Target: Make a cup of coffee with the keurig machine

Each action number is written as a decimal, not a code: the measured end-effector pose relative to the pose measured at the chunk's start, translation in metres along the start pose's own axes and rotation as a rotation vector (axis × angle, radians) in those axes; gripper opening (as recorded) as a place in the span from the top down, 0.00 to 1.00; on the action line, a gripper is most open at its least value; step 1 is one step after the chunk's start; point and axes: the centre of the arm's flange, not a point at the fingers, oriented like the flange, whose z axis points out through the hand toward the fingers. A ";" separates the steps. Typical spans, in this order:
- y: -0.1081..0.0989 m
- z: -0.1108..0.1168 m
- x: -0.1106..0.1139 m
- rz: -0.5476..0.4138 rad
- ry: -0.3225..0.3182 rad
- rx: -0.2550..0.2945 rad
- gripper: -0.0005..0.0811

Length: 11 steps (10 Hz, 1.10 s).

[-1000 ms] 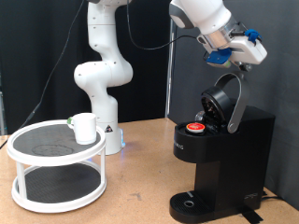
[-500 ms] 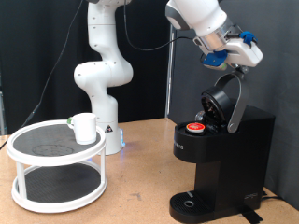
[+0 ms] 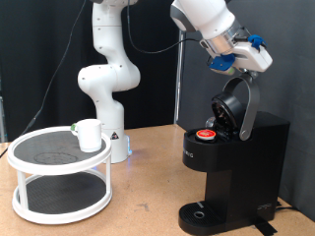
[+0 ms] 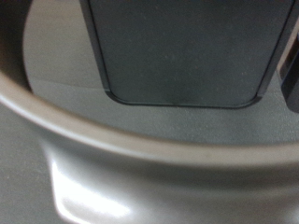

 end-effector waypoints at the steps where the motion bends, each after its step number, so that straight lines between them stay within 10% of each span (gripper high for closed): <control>1: -0.003 -0.007 0.004 -0.004 -0.006 0.011 0.99; 11: -0.065 -0.060 0.072 0.013 0.031 0.124 0.99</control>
